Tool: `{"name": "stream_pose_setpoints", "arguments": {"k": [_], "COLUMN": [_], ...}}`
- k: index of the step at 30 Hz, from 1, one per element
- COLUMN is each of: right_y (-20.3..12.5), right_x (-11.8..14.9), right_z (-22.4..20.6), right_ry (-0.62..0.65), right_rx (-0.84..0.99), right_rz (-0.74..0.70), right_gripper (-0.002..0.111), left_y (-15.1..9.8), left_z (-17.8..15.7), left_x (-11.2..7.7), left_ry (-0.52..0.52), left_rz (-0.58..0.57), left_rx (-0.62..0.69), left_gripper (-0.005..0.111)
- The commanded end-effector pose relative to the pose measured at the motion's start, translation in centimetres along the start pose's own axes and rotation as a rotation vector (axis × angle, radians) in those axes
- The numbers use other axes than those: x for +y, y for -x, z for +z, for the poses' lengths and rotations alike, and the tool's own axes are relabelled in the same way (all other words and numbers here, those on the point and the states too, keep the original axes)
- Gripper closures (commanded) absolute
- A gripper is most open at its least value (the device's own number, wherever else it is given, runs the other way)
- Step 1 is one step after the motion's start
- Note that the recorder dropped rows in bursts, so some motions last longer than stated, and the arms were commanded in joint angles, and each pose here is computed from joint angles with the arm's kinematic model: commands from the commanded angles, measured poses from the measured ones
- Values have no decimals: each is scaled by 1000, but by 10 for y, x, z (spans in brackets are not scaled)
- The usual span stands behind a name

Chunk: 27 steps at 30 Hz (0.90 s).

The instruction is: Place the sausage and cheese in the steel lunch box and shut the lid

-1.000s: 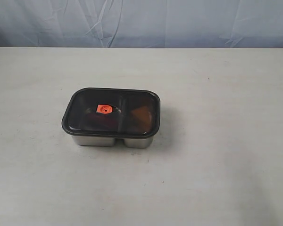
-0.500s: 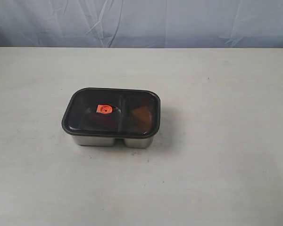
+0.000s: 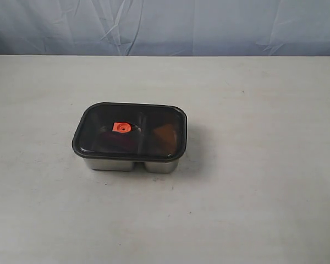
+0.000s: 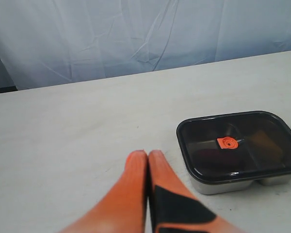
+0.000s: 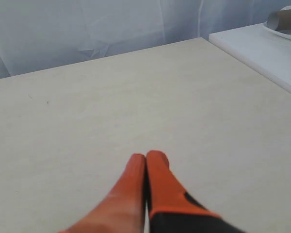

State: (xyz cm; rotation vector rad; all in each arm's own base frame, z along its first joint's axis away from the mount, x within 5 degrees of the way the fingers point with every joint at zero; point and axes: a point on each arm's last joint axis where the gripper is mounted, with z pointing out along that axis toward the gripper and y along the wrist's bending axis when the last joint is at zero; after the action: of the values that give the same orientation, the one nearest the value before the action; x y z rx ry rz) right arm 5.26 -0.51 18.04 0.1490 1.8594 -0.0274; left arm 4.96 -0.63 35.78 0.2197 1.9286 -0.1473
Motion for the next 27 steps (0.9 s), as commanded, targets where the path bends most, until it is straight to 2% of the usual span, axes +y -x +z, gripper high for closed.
{"name": "stream_pose_setpoints", "arguments": {"k": [1, 8, 11, 15, 21, 27], "right_y": [0, 0, 0, 0, 0, 0], "right_x": [0, 0, 0, 0, 0, 0], "right_z": [0, 0, 0, 0, 0, 0], "right_ry": [-3, -3, -3, -2, -2, -2], "right_rx": [-18, -18, -18, -13, -13, -13], "right_rz": [6, 6, 6, 7, 7, 7], "right_gripper": [108, 108, 108, 108, 108, 108], "left_y": [0, -2, -12, -40, -75, -129], "left_z": [-1, 0, 10, 30, 53, 69], "left_x": [1, 0, -3, -8, -13, -14], "left_ry": [4, 1, -21, -64, -126, -145], "left_rz": [-7, -8, -21, -49, -82, -101], "left_rx": [-11, -9, 19, 28, -205, -256], "left_gripper": [107, 107, 107, 107, 107, 107]}}
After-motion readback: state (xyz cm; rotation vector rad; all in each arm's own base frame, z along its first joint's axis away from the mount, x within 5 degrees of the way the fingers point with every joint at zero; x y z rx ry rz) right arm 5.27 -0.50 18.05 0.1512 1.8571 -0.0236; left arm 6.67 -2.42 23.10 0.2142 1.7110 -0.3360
